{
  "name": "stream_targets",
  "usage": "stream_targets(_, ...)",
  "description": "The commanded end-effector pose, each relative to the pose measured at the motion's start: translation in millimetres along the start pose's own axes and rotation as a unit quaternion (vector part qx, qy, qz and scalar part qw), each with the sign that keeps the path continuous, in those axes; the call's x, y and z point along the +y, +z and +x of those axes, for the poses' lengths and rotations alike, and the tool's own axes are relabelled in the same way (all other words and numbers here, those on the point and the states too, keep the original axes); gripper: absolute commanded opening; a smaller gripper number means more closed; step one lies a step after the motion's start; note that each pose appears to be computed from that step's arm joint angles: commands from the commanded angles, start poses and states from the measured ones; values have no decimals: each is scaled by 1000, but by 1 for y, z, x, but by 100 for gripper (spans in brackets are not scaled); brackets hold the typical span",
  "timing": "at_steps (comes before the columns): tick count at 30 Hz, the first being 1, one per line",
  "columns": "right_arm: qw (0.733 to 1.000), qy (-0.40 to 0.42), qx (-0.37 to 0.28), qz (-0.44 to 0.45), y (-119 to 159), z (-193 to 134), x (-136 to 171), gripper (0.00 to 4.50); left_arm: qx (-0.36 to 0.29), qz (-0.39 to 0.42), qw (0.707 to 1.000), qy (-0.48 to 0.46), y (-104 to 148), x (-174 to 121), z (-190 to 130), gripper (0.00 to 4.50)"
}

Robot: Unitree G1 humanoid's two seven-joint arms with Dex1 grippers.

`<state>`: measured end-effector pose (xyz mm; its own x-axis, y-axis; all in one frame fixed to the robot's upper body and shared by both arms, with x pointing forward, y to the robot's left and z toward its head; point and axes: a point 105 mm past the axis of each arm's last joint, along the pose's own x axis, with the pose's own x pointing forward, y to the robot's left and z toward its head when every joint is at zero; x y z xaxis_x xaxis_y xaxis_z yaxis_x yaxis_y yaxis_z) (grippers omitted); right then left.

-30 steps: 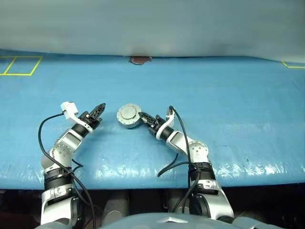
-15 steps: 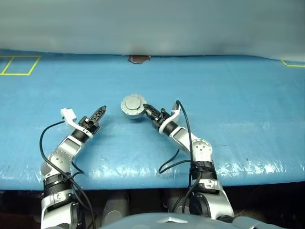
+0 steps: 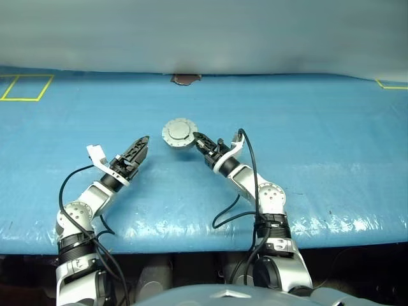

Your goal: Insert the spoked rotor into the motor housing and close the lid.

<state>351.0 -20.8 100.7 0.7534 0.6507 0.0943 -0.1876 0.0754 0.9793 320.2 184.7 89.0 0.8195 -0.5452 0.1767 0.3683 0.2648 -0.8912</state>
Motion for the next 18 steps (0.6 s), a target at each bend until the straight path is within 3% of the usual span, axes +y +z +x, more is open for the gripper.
stream_targets(1,993,118,19,14,-18,20,62,122,9,-12,1000,-11,-2,-4,2,449)
stream_targets(10,990,134,44,4,-31,19,74,122,19,-41,999,-14,-13,1,11,449)
stream_targets(18,993,104,62,-1,-40,21,59,122,26,-51,998,-34,-18,-5,15,449)
